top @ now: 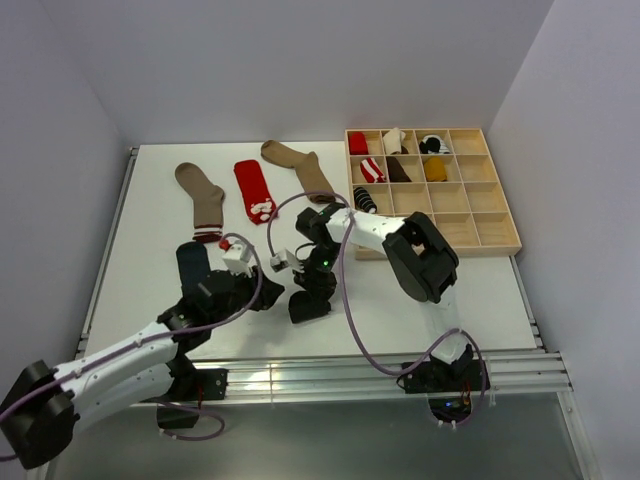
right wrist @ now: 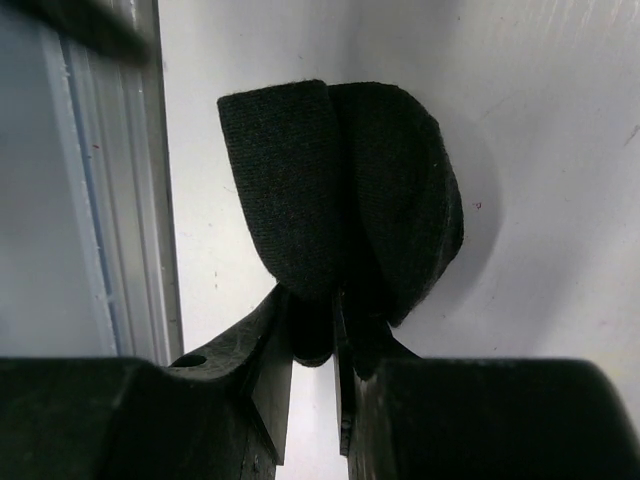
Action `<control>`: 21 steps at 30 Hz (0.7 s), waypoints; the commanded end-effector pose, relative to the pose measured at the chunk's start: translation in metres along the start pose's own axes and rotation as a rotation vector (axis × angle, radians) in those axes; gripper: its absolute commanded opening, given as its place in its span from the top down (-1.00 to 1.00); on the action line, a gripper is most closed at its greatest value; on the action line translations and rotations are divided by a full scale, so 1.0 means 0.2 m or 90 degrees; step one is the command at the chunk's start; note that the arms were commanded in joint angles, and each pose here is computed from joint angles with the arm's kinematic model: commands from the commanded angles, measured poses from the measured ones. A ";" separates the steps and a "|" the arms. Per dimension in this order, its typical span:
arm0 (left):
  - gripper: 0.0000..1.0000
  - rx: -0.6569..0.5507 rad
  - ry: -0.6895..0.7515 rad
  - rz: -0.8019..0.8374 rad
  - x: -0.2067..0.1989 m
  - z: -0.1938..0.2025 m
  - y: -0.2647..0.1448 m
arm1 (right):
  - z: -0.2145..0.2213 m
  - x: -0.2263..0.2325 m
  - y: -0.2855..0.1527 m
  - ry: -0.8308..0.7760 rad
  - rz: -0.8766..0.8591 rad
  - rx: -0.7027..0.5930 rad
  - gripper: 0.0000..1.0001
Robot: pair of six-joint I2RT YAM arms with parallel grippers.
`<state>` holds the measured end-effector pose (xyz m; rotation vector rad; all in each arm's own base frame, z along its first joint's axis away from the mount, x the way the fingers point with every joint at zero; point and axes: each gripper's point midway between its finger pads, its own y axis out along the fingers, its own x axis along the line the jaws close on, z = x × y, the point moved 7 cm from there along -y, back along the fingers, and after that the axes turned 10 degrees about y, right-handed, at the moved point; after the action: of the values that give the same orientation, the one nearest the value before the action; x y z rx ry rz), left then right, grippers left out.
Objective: Roll the socks
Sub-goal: Roll the sock at the center of the board.
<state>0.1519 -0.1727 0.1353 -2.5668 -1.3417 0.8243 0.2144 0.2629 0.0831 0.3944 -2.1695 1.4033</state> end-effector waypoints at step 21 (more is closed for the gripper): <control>0.05 0.154 0.178 0.205 -0.26 0.11 0.29 | 0.08 -0.15 0.02 0.138 -0.020 0.060 0.74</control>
<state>0.1570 -0.2412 0.1055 -2.5235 -0.7837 0.6410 0.2221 0.2563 0.0783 0.3371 -1.9436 1.3550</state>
